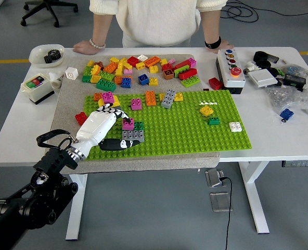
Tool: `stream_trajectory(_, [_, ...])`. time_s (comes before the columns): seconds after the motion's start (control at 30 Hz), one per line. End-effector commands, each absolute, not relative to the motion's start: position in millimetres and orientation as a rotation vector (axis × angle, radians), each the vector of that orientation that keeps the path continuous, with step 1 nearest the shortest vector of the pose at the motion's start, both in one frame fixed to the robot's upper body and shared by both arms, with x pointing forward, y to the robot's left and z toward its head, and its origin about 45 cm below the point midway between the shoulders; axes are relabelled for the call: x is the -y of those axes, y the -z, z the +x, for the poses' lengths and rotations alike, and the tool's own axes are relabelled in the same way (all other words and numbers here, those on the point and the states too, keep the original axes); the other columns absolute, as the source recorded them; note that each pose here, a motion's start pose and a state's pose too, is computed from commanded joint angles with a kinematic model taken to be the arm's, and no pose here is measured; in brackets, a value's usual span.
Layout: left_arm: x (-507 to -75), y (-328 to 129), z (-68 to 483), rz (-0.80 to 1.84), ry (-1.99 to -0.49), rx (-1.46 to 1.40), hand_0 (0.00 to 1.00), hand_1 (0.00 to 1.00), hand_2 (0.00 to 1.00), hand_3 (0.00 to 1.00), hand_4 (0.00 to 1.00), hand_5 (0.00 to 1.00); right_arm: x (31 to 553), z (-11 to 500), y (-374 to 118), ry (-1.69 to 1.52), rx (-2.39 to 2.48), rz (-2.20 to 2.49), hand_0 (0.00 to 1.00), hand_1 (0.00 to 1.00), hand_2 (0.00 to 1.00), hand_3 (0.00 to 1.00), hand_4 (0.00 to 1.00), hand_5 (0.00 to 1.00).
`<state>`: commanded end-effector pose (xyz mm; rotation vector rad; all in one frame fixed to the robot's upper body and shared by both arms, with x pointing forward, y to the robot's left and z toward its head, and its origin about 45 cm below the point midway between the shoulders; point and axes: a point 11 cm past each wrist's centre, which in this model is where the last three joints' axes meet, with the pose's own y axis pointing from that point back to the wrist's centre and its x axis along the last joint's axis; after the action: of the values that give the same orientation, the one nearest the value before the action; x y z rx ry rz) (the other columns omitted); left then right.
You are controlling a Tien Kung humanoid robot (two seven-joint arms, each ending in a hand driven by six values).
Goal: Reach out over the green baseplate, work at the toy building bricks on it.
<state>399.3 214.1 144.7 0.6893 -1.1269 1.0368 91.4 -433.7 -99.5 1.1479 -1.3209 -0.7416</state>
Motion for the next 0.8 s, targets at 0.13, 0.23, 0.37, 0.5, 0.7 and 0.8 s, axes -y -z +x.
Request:
stream_trajectory(0.13, [-215.2,-144.0,399.6,0.693,-1.040,1.124,0.921,0.793,0.769,0.591,0.998,0.742,433.6,91.4,99.5,0.741,1.320,1.148,0.744,0.637,0.679,0.631,0.856,0.554])
stream_trajectory(0.23, [-216.2,-144.6,400.2,0.695,-1.043,1.124,0.921,0.793,0.769,0.590,0.998,0.743,433.5,91.4,99.6,0.741,1.320,1.148,0.745,0.637,0.679,0.632,0.856,0.554])
stream_trajectory(0.37, [-218.1,-145.1,401.7,0.700,-1.046,1.125,0.921,0.793,0.769,0.590,0.998,0.743,433.5,91.8,99.5,0.741,1.321,1.149,0.745,0.637,0.679,0.632,0.856,0.554])
stream_trajectory(0.5, [-218.5,-143.5,401.8,0.706,-1.044,1.121,0.920,0.792,0.769,0.591,0.998,0.741,433.4,92.3,99.4,0.740,1.322,1.149,0.745,0.637,0.679,0.632,0.856,0.557])
stream_trajectory(0.7, [-218.2,-140.6,400.4,0.712,-1.034,1.115,0.921,0.792,0.769,0.590,0.998,0.737,433.7,92.2,99.3,0.741,1.323,1.148,0.745,0.637,0.678,0.633,0.856,0.555])
stream_trajectory(0.8, [-217.2,-140.9,399.9,0.709,-1.032,1.113,0.921,0.792,0.769,0.589,0.998,0.736,433.9,92.1,99.3,0.742,1.324,1.148,0.745,0.637,0.679,0.633,0.856,0.557])
